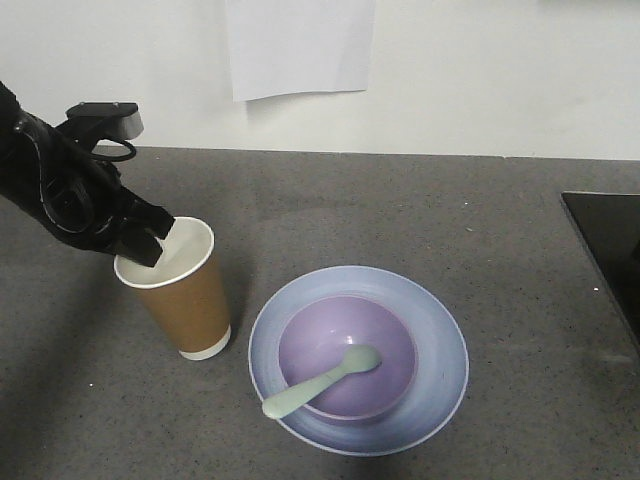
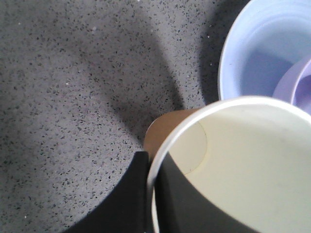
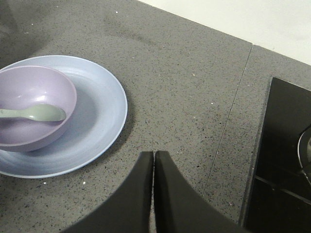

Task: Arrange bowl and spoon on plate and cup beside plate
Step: 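Slide the held cup toward the plate with the left gripper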

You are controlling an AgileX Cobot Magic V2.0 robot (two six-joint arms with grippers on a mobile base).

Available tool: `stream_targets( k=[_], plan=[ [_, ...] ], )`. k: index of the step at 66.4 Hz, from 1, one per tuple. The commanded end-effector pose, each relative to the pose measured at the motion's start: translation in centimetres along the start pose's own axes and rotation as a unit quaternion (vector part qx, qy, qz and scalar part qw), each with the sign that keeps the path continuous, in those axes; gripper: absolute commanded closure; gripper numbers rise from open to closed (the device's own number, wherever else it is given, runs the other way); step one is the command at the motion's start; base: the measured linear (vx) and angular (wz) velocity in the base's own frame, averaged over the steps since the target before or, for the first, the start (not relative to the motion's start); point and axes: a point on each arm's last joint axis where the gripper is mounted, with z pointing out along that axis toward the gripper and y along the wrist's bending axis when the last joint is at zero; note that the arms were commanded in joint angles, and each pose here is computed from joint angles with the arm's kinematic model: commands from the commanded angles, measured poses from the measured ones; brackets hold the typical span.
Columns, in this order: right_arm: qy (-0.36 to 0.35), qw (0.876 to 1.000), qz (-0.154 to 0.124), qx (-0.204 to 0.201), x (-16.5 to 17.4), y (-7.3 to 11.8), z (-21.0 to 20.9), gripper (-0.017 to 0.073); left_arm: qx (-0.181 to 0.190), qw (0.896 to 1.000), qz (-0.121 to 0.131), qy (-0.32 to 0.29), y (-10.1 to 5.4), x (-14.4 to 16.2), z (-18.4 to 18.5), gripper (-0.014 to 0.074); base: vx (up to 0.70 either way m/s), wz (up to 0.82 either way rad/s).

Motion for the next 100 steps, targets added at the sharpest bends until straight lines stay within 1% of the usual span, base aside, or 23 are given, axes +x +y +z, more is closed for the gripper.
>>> stream_targets(
  k=[1,65,92,100],
  plan=[
    [-0.040,0.999,0.003,0.010,-1.13,-0.25,-0.44,0.0565,0.008,0.999,0.010,-0.048,-1.16,-0.39,-1.93,0.0601,0.00,0.00],
    [-0.031,0.999,0.004,0.007,-0.97,-0.19,-0.42,0.0565,0.009,0.999,0.010,-0.044,-1.17,-0.32,-1.92,0.0601,0.00,0.00],
    [-0.029,1.000,0.004,0.007,-0.95,-0.19,-0.42,0.0565,0.013,0.999,0.011,-0.030,-1.24,-0.08,-1.90,0.0600,0.00,0.00],
    [-0.029,1.000,0.004,0.007,-0.95,-0.19,-0.42,0.0565,0.016,1.000,0.018,-0.018,-1.29,0.15,-1.90,0.0592,0.00,0.00]
  ],
)
